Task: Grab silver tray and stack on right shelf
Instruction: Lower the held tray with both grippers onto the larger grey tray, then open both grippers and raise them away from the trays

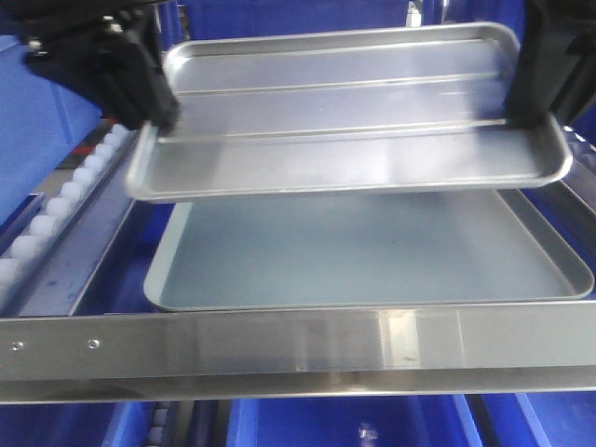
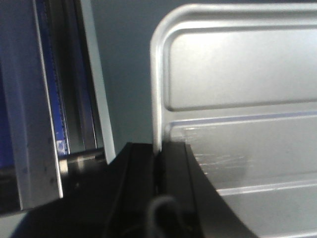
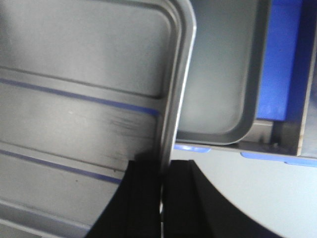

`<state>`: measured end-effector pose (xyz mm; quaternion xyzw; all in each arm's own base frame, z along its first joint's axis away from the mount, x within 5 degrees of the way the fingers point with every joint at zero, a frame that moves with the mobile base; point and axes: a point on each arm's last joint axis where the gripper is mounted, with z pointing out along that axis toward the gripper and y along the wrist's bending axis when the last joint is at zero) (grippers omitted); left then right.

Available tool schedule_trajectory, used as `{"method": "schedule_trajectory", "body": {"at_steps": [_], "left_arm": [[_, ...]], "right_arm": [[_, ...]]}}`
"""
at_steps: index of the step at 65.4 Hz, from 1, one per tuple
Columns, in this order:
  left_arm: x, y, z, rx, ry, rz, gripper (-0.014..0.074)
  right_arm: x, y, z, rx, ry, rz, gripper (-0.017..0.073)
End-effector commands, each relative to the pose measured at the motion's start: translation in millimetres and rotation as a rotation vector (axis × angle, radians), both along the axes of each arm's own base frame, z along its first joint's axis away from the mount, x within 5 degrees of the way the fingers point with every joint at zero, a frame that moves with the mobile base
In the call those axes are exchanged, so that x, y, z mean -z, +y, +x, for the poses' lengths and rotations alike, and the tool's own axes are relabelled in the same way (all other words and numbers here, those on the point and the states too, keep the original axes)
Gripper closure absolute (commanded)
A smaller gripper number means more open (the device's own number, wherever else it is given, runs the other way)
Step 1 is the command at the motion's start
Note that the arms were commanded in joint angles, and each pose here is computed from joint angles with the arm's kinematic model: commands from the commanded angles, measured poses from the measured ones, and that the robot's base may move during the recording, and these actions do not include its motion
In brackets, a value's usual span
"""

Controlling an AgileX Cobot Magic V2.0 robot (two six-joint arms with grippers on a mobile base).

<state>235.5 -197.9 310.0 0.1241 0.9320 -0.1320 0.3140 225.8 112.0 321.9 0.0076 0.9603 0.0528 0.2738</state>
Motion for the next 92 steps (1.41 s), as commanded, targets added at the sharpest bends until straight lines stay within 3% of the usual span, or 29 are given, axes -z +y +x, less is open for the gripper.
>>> {"method": "schedule_trajectory", "body": {"at_steps": [1, 18, 37, 55, 65, 76, 83, 92], "left_arm": [[-23, -12.0, 12, 0.043, -0.11, -0.033, 0.0693], [-5, -32.0, 52, 0.007, -0.077, -0.002, 0.0693], [40, -35.4, 76, -0.02, 0.006, 0.075, 0.0693], [47, -37.0, 81, -0.006, 0.002, 0.084, 0.0692], [47, -38.2, 81, 0.003, -0.004, 0.084, 0.069], [47, -38.2, 81, 0.004, -0.004, 0.085, 0.0684], [47, -38.3, 81, 0.002, 0.001, 0.081, 0.058], [48, -38.1, 80, -0.001, 0.008, 0.082, 0.0282]], "right_arm": [[-21, -13, 13, 0.0, -0.085, -0.028, 0.0503], [0, -23, 55, 0.037, -0.049, -0.057, 0.0503], [40, -12, 89, 0.018, -0.026, -0.061, 0.0503], [51, -10, 93, 0.016, 0.005, -0.074, 0.0491], [51, -11, 93, 0.018, 0.007, -0.075, 0.0328], [51, -11, 94, 0.015, 0.005, -0.084, 0.0025], [51, -12, 93, 0.014, 0.006, -0.094, -0.0003], [50, -12, 93, 0.015, 0.007, -0.095, -0.0003]]}}
